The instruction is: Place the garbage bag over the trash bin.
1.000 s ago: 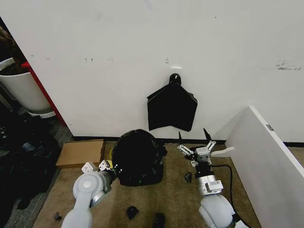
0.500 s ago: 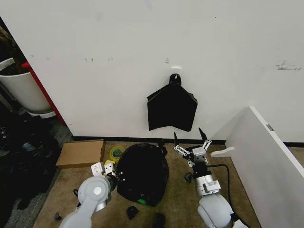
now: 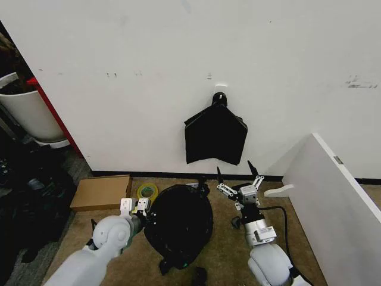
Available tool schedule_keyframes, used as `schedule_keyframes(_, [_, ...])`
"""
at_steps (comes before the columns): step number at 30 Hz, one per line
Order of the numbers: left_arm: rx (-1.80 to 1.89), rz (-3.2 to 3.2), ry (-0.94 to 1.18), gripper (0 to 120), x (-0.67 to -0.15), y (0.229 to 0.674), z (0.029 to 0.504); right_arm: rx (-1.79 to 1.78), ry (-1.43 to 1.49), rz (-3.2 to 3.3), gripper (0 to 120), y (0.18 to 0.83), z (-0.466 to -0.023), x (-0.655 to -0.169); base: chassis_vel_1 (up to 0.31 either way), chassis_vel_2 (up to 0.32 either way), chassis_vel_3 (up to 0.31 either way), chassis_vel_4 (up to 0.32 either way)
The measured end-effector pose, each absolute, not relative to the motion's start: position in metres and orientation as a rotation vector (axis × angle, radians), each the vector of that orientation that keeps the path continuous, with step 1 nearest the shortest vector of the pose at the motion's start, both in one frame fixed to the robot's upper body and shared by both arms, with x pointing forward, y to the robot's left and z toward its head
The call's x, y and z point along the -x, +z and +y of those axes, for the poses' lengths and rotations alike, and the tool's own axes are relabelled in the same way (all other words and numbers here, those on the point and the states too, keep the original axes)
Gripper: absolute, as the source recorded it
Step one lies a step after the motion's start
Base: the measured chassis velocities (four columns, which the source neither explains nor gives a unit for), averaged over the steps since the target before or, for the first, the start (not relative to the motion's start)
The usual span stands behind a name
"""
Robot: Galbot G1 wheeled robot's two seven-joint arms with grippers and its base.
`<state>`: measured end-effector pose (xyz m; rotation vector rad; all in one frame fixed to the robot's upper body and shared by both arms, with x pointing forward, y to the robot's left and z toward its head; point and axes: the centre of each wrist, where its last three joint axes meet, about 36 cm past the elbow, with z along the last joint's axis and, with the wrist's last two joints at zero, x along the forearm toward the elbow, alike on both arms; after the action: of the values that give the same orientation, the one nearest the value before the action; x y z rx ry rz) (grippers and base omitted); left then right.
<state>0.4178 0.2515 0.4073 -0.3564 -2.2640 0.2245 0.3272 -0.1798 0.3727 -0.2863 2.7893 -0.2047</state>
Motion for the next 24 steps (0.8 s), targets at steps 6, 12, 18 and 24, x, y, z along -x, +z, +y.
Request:
schedule_keyframes(6, [0.326, -2.268, 0.332, 0, -0.419, 0.433, 0.253, 0.294, -0.208, 2.793, 100, 0.373, -0.180, -0.327, 0.000, 0.000, 0.000, 0.000])
schedule_keyframes(12, [0.283, -2.194, 0.469, 0, -0.413, 0.447, 0.250, 0.301, -0.209, 2.793, 100, 0.373, -0.179, -0.328, 0.000, 0.000, 0.000, 0.000])
schedule_keyframes(18, [0.528, -2.219, 0.285, 0, -0.398, 0.421, 0.255, 0.317, -0.209, 2.792, 100, 0.373, -0.178, -0.328, 0.000, 0.000, 0.000, 0.000])
schedule_keyframes(24, [0.732, -2.216, 0.139, 0, -0.402, 0.411, 0.272, 0.315, -0.211, 2.795, 100, 0.372, -0.179, -0.328, 0.000, 0.000, 0.000, 0.000])
